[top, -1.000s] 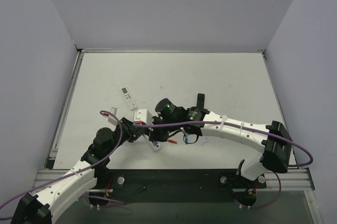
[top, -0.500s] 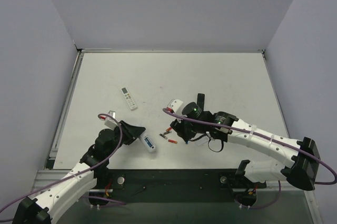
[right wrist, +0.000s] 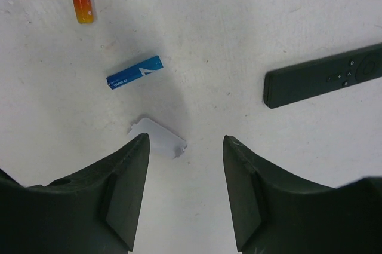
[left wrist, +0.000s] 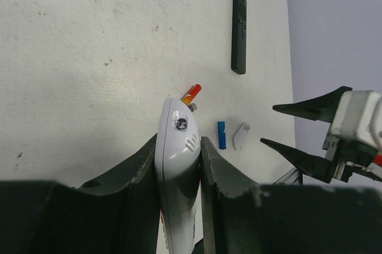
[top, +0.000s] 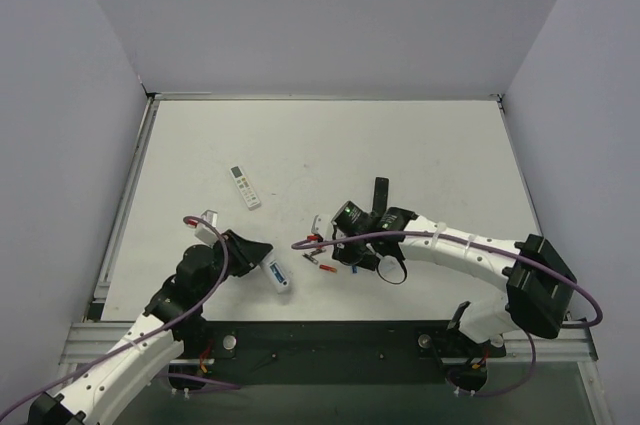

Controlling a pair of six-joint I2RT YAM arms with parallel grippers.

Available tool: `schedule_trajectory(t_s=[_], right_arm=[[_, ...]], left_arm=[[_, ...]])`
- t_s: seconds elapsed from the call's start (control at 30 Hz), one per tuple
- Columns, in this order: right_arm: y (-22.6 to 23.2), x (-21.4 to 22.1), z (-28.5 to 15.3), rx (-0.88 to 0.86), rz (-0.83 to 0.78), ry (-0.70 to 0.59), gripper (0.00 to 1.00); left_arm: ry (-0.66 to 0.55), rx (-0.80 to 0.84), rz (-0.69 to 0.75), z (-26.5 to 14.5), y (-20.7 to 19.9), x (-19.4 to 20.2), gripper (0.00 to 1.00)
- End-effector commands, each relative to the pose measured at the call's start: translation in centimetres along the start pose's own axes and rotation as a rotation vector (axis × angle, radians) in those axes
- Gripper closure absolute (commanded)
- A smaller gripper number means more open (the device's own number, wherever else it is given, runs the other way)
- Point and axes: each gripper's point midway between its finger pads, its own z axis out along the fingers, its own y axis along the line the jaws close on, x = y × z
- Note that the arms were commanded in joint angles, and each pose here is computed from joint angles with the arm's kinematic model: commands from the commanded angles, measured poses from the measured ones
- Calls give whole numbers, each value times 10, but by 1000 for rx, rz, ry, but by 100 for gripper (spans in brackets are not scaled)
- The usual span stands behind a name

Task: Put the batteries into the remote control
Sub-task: Adjust the battery at the center of the board.

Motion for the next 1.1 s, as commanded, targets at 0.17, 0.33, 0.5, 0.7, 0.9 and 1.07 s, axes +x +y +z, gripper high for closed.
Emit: schedule_trajectory(t_s=[0.17, 0.33, 0.5, 0.7, 0.9, 1.07], right_arm=[[12, 1, 26, -104, -228, 63, 52], [17, 2, 38, -133, -257, 93, 51], [27, -7, 46, -179, -272, 71, 51], [31, -16, 53, -204, -266, 48, 50], [36, -14, 64, -235, -244, 74, 51], [44, -19, 68, -276, -214, 70, 53]], left_arm=[[-90, 1, 56, -20, -24, -30, 100], [-143, -31, 80, -37, -24, -43, 100], [-162, -36, 79, -45, -22, -46, 100], [-164, -38, 78, -47, -22, -46, 100], [-159, -37, 79, -46, -23, -46, 100], [-154, -36, 73, -45, -21, -44, 100]])
